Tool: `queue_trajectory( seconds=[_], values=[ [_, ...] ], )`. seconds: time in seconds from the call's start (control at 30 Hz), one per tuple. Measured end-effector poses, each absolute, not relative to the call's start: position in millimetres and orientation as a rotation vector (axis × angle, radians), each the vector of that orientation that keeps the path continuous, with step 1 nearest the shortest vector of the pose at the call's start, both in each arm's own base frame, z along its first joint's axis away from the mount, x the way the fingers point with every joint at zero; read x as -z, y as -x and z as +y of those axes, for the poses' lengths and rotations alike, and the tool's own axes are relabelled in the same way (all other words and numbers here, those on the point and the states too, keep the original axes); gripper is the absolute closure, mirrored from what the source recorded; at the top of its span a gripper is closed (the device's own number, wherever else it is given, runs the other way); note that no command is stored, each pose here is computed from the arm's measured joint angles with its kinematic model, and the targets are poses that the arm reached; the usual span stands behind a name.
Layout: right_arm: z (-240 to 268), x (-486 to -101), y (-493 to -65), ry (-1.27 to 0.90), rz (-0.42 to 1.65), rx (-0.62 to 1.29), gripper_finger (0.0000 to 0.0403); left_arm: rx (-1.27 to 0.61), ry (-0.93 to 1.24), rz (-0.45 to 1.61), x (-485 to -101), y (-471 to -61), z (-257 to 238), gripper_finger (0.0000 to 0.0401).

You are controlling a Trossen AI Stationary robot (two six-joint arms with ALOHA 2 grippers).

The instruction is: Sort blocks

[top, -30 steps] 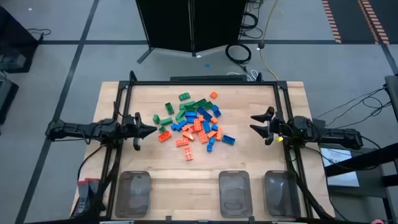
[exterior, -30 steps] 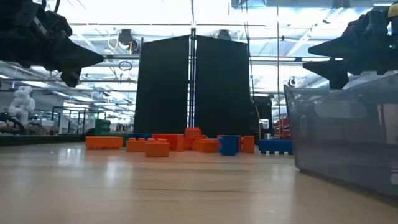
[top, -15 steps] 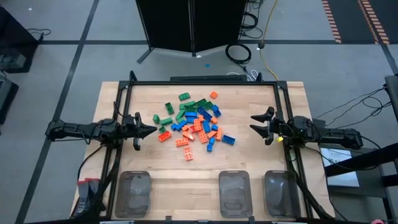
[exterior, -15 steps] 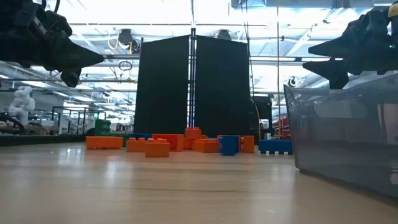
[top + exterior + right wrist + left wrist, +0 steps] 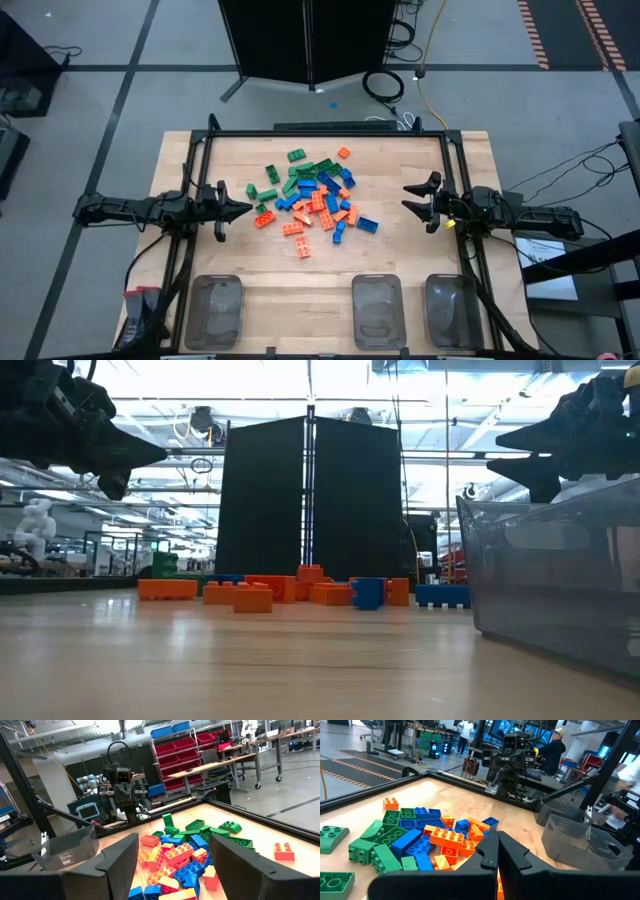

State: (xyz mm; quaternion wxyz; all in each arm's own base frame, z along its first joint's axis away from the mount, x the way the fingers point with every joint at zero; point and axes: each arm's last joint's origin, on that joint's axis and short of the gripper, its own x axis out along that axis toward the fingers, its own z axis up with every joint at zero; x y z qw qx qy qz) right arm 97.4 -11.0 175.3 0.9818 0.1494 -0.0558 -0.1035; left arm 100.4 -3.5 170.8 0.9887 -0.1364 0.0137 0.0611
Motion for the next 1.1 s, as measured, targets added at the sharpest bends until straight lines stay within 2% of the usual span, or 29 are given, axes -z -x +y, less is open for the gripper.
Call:
queue_trajectory(
  seconds=[1.0,1.1],
  values=[
    [-11.0,-175.3,-97.4,-0.301,-0.113,0.208,0.0165,-0.122,0.274,0.028,-170.7,-100.4,-3.5,0.0401],
    [-12.4,-176.2,-96.9,-0.303,-0.130,0.257,0.0165,-0.123,0.274,0.028,-170.7,-100.4,-3.5,0.0401]
  ],
)
